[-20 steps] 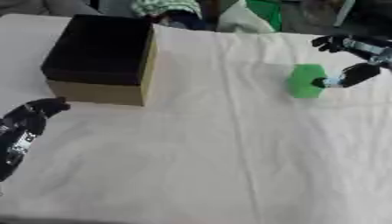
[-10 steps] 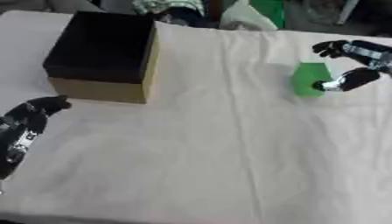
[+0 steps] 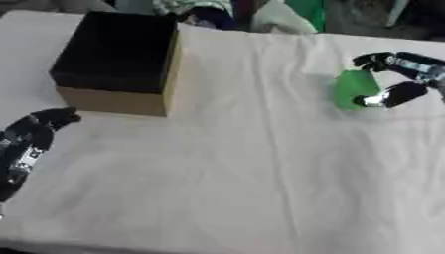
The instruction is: Pick up objects on the table and place them in the box.
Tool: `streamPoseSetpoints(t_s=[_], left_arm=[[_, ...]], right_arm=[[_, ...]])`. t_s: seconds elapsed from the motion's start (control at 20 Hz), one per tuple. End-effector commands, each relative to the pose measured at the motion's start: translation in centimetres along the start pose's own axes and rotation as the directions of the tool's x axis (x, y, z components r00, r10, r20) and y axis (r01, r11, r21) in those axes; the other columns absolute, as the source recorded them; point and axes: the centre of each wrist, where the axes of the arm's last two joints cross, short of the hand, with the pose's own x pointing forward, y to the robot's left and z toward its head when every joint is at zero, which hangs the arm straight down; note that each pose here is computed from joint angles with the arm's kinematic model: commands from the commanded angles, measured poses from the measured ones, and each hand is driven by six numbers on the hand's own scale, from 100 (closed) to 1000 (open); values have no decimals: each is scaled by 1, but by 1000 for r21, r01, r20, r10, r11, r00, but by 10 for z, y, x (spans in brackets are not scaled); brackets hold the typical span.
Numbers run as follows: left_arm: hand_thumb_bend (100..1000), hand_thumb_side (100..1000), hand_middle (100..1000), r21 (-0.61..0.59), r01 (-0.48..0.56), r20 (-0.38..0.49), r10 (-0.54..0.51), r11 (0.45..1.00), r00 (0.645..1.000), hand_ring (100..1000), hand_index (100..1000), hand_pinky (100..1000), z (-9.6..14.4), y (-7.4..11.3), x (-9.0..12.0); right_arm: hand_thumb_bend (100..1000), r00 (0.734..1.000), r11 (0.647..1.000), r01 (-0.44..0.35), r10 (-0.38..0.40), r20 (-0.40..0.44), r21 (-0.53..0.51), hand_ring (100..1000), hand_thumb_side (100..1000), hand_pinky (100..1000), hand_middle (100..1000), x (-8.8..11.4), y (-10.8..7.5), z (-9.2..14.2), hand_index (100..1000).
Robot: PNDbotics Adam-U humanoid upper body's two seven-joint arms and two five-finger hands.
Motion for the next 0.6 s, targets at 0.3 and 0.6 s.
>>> streamPoseSetpoints(t_s=[0.3,0.6], left_arm=[[100,673,736,-14,18,21,-18,1000,1000,957,844,1000,-3,4,6],[100,674,736,-15,17,20,-16,1000,1000,957,844,1000,-3,4,6]], right_arm=[[427,984,977,-146,127,123,154,913,298,947,882,-2,-12,8,952],[422,985,975,-151,135,107,160,856,305,898,710,-4,-9,9,833]])
